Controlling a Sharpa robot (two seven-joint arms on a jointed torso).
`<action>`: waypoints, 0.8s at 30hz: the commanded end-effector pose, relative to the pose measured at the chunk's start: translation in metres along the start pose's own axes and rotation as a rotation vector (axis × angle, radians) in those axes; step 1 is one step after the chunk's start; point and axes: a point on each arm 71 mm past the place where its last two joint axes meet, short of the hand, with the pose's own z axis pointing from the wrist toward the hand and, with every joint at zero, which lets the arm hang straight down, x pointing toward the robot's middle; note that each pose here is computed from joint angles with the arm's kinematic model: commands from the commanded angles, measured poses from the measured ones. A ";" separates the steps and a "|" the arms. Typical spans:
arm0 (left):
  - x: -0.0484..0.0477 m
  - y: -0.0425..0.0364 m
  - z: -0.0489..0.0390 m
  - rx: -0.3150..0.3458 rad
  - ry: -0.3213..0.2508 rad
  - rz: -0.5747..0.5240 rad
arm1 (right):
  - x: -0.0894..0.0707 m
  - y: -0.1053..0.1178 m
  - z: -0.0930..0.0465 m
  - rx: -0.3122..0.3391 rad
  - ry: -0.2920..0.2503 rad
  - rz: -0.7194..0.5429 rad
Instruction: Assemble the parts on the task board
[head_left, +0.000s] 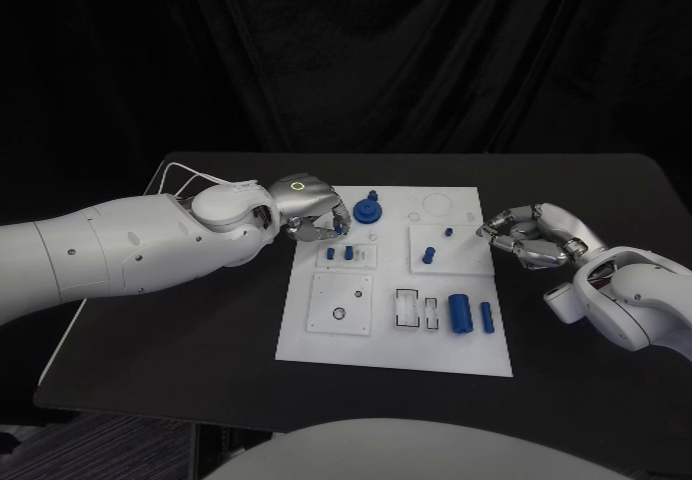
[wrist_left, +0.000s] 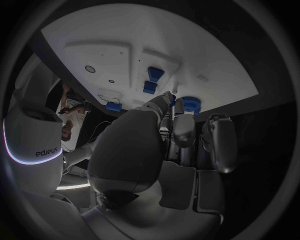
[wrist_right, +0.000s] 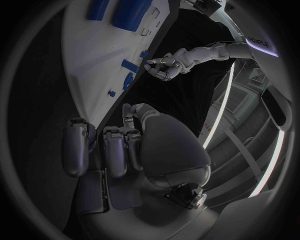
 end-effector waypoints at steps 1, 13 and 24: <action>0.0014 0.0003 0.0011 -0.008 0.010 0.002 | 0.001 -0.001 -0.001 0.009 0.012 0.004; 0.0025 -0.0004 0.0085 -0.013 0.003 0.007 | 0.002 -0.001 -0.001 0.010 0.013 0.004; 0.0062 -0.0026 0.0141 -0.010 0.018 0.004 | 0.002 -0.001 -0.001 0.009 0.013 0.005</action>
